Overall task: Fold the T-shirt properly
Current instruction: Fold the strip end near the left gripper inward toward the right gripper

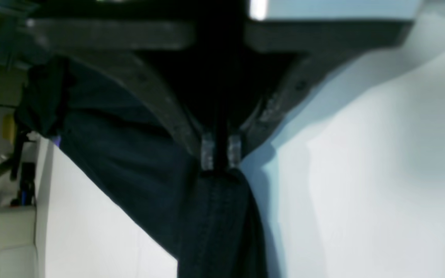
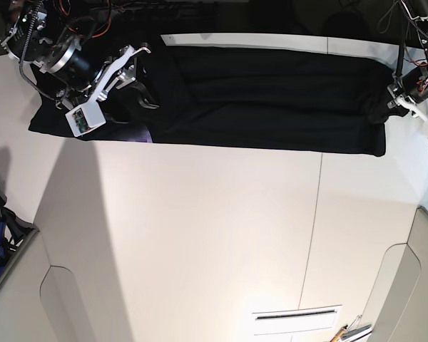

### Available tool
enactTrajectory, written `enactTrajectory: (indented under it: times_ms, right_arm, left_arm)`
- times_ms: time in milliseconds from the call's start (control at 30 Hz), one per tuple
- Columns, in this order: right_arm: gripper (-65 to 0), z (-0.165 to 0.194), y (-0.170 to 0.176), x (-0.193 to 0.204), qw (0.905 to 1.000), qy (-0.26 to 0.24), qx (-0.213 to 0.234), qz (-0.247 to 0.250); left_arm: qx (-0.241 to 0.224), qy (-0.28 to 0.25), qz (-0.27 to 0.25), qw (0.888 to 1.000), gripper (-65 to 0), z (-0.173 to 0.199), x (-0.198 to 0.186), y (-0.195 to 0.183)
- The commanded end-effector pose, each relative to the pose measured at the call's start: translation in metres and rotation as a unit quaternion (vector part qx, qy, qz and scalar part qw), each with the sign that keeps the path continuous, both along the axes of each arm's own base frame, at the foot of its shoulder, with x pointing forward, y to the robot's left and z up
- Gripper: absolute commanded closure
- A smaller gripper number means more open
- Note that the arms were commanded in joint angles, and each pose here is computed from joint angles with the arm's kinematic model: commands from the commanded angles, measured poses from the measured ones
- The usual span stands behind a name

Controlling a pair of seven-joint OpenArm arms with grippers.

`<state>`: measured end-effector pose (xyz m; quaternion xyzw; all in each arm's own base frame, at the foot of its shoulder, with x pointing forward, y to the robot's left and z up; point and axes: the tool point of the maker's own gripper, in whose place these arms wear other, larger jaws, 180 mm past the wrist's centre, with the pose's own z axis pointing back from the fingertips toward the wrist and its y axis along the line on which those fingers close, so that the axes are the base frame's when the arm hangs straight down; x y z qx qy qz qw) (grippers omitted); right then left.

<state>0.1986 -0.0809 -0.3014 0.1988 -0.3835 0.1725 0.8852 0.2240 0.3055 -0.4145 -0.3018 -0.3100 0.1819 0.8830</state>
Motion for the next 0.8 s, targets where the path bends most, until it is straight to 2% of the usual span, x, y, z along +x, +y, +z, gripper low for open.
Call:
enactTrajectory:
  times_ms: [0,133,233,300,433,567,633,767]
  right_arm:
    - [-35.1,0.009,-0.001,0.005,0.9997,-0.024,-0.001,-0.002]
    - [-35.1,0.003,-0.020,0.010,0.9980,-0.024,-0.047,-0.034]
    - [-35.1,-0.003,-0.041,0.012,0.9941,-0.015,-0.079,-0.072]
    - [-35.1,-0.006,-0.065,0.013,0.9868,-0.005,-0.109,-0.120]
    - [-35.1,-0.010,-0.125,0.008,0.9597,0.011,-0.171,-0.223]
    - [-35.1,-0.007,-0.166,-0.001,0.9416,0.017,-0.201,-0.270]
    - [-35.1,-0.008,-0.182,-0.003,0.9366,0.021,-0.211,-0.279]
    - [-35.1,-0.015,-0.200,-0.004,0.9350,0.031,-0.217,-0.279]
  left_arm:
    - [0.011,-0.025,-0.003,1.000,0.0,0.017,0.010,0.007]
    - [0.019,-0.072,-0.022,0.997,0.0,0.050,0.024,0.003]
    - [0.011,-0.111,-0.063,0.992,0.0,0.083,0.029,-0.013]
    - [0.016,-0.133,-0.086,0.987,0.0,0.099,0.029,-0.026]
    - [0.008,-0.163,-0.106,0.981,0.0,0.112,0.021,-0.056]
    - [-0.030,-0.175,-0.109,0.978,0.0,0.111,0.006,-0.092]
    - [-0.051,-0.177,-0.122,0.975,0.0,0.109,0.005,-0.113]
    - [-0.101,-0.168,-0.168,0.966,0.0,0.100,0.002,-0.163]
